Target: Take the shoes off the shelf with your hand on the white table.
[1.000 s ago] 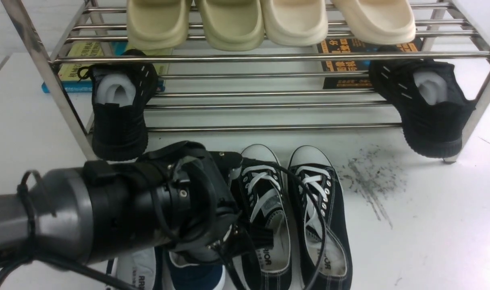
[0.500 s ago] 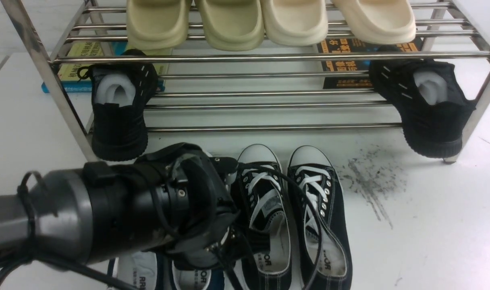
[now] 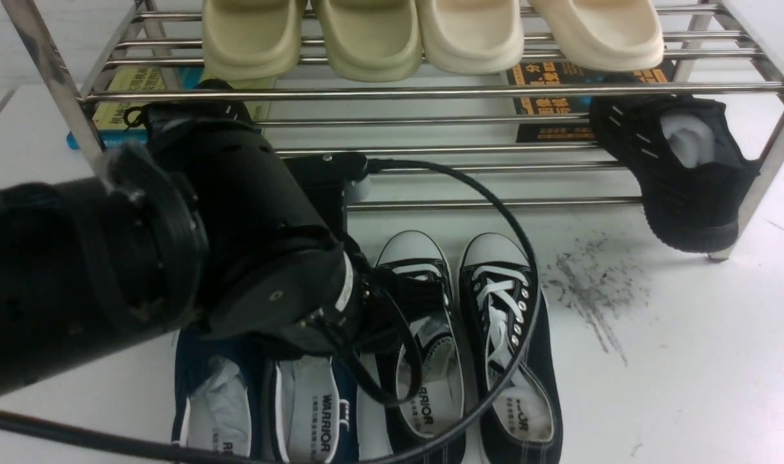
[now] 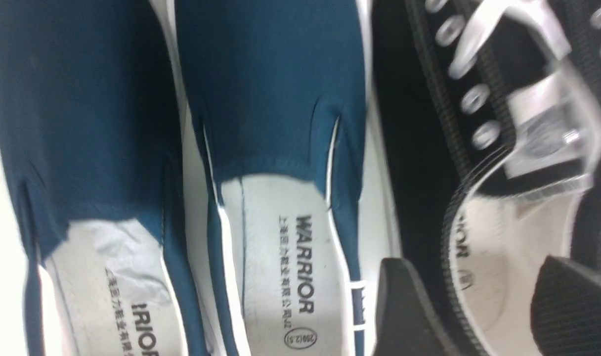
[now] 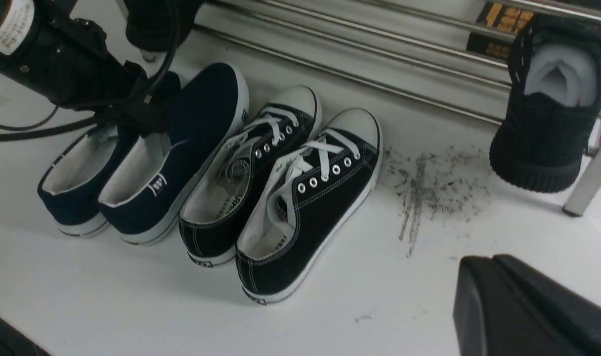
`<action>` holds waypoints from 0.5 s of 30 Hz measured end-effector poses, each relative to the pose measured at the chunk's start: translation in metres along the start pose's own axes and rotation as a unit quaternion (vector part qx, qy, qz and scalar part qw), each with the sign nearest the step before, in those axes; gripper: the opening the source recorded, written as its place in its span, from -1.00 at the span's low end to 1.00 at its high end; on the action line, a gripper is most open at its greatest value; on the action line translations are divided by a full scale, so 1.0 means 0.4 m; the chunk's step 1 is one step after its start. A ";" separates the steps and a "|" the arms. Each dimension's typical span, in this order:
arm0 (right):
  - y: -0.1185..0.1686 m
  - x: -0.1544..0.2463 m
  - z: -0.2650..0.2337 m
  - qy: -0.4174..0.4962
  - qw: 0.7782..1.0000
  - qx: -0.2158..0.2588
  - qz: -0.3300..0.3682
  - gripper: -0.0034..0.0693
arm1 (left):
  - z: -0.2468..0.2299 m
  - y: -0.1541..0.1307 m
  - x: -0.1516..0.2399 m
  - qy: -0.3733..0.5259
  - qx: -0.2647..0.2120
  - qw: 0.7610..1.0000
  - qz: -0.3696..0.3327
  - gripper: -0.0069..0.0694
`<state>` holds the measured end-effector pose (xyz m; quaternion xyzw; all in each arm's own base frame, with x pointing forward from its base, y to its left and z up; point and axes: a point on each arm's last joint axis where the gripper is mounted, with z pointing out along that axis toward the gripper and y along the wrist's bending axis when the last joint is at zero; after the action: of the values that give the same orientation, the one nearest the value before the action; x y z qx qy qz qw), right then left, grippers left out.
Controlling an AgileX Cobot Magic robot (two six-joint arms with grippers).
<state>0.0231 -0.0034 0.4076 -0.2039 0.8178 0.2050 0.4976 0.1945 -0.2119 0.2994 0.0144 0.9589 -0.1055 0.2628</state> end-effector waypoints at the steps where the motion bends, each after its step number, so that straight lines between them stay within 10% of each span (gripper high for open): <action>1: 0.000 0.014 0.012 -0.011 1.000 -0.005 -0.002 -0.87 | -0.006 0.001 -0.002 -0.002 0.000 1.000 0.000 0.07; 15: 0.044 0.180 0.241 -0.123 0.987 -0.097 -0.025 -0.85 | -0.026 0.016 -0.002 -0.002 -0.013 1.000 -0.001 -0.81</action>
<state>0.0539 0.0538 0.3046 -0.2449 0.7211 0.2941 0.5775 0.1903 -0.2035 0.3072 0.0098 0.9597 -0.0933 0.2649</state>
